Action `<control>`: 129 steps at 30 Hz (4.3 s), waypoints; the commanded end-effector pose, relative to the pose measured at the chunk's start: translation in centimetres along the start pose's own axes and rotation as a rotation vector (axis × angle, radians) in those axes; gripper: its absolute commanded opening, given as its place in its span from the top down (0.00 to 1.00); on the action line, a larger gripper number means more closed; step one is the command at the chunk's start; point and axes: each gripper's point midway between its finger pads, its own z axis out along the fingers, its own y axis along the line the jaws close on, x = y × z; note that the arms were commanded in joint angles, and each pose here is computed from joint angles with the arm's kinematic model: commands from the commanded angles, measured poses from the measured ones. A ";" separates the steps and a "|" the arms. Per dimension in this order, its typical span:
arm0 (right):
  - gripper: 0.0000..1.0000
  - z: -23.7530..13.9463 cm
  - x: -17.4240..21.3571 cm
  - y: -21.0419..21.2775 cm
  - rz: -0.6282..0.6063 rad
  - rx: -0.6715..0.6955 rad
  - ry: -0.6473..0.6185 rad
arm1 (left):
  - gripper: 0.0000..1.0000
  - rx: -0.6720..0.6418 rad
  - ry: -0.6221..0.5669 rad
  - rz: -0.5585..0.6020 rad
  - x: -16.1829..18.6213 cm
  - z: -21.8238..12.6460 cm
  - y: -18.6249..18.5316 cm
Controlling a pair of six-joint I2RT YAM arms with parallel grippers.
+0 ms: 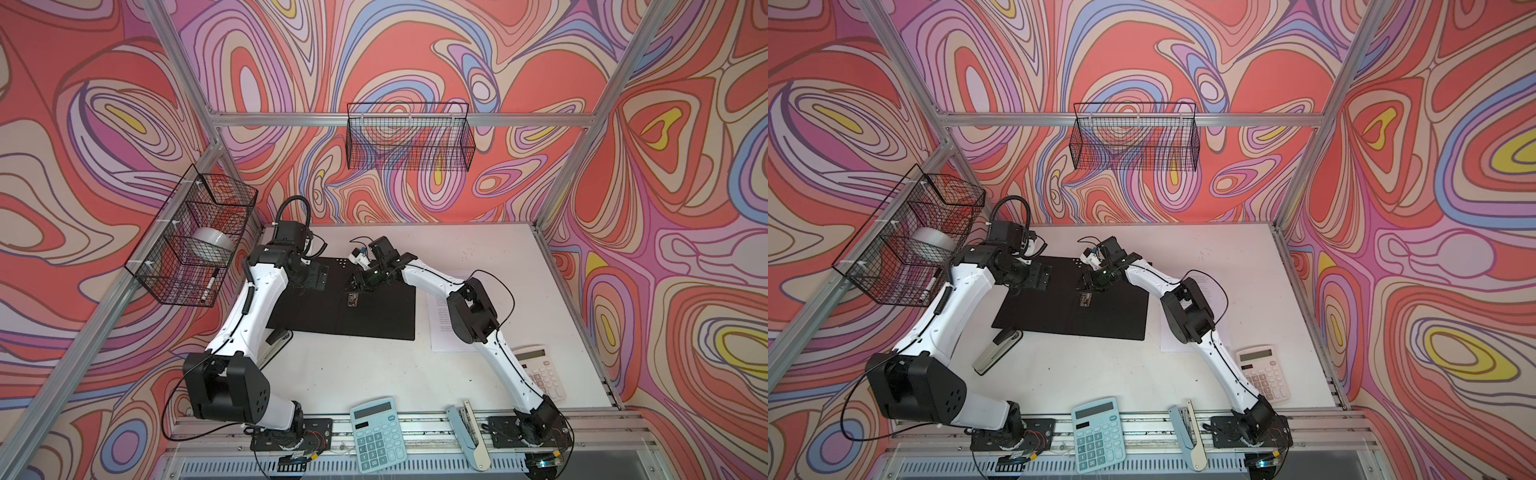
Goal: Put the files into the folder
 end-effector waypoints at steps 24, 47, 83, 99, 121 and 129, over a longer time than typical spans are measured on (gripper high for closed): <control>0.62 -5.8 -8.4 -1.7 0.037 -0.068 -0.225 | 0.00 0.072 0.009 0.062 0.6 1.4 -2.6; 0.53 -27.8 10.9 -5.7 0.286 0.965 -0.291 | 0.00 0.151 0.224 -0.414 4.8 7.1 -7.0; 0.47 -38.1 25.6 -15.6 0.825 0.921 -0.316 | 0.00 0.227 0.097 -0.332 4.4 5.2 -8.4; 0.48 -38.6 24.8 -12.9 0.799 0.793 -0.444 | 0.00 0.224 0.225 -0.293 5.4 11.5 -10.2; 0.49 -40.1 22.1 -9.9 0.685 0.729 -0.561 | 0.18 0.027 0.312 -0.197 1.1 17.3 -10.8; 0.50 -40.1 21.5 -9.7 0.667 0.718 -0.565 | 0.36 0.027 0.337 -0.208 0.7 17.6 -11.2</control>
